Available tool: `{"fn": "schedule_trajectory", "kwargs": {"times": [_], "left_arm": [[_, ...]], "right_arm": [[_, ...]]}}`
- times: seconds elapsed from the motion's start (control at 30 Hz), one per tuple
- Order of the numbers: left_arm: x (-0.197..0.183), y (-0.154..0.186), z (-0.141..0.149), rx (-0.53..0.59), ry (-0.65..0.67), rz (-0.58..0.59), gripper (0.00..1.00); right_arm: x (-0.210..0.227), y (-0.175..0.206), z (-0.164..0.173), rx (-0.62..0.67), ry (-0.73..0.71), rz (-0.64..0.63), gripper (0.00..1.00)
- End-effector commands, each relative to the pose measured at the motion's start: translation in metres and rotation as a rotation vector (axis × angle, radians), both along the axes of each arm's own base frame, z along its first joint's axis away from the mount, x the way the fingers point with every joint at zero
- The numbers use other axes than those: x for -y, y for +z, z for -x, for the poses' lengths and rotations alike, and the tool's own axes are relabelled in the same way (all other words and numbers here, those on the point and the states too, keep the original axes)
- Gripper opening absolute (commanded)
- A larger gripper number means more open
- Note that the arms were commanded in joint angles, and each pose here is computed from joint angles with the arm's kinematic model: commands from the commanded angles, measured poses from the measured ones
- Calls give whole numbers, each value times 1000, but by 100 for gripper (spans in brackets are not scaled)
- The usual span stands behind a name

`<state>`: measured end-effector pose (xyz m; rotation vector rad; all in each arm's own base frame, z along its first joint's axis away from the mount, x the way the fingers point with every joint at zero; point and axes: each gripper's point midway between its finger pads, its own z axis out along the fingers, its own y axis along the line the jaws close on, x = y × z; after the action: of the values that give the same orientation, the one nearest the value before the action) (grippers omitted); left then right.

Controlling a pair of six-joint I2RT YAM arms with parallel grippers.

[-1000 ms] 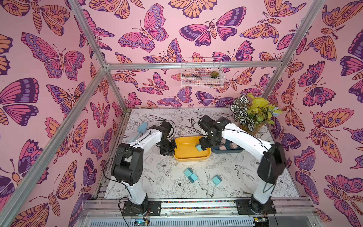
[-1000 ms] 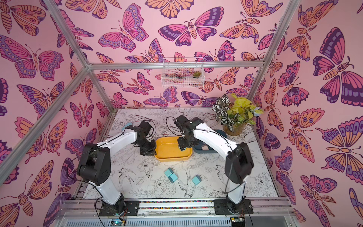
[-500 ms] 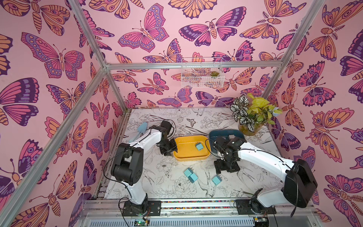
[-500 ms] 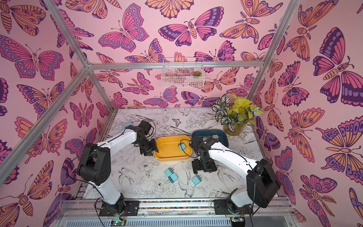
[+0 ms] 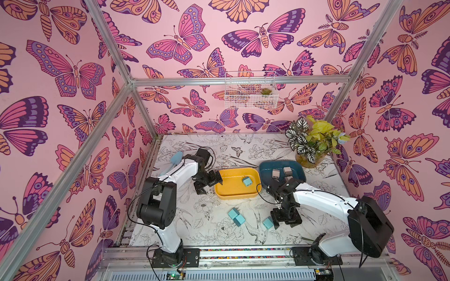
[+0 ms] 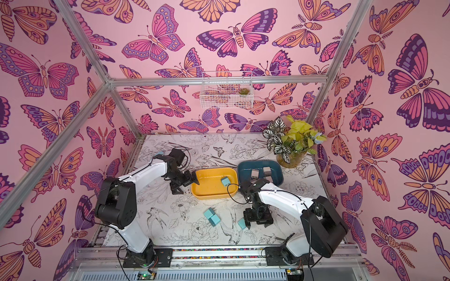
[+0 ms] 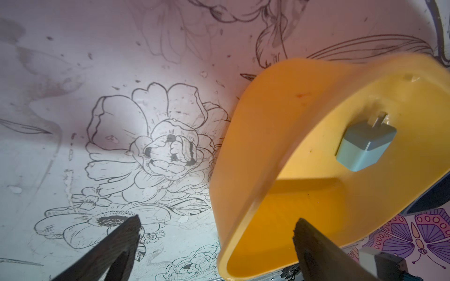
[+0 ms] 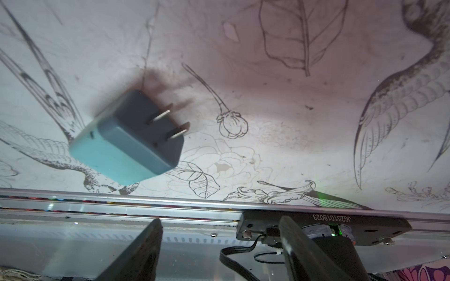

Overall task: Place the plugs by color into the storage box
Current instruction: Adjust the plug at the center of the board.

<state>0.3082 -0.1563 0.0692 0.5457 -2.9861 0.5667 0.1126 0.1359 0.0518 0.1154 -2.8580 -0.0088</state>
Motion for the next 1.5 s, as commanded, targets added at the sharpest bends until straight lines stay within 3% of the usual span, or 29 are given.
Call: {"fn": "schedule_trajectory", "kwargs": {"times": [0.0, 0.33, 0.67, 0.9, 1.13, 1.47], "left_arm": [[-2, 11, -6, 30, 9, 11, 100], [-5, 11, -6, 26, 12, 22, 99], [-11, 11, -3, 29, 22, 14, 100], [-11, 13, -4, 41, 20, 14, 100], [-11, 12, -6, 40, 22, 18, 100], [-9, 11, -7, 38, 17, 29, 100]], "right_arm": [[3, -11, 2, -24, -4, 32, 77], [10, -34, -13, -21, 56, 130, 77], [-8, -27, -69, 101, 152, 174, 78], [-15, -5, -84, 171, 171, 149, 78], [-52, 41, -78, 318, 211, -104, 80], [-81, 11, -57, 255, 246, -157, 81]]}}
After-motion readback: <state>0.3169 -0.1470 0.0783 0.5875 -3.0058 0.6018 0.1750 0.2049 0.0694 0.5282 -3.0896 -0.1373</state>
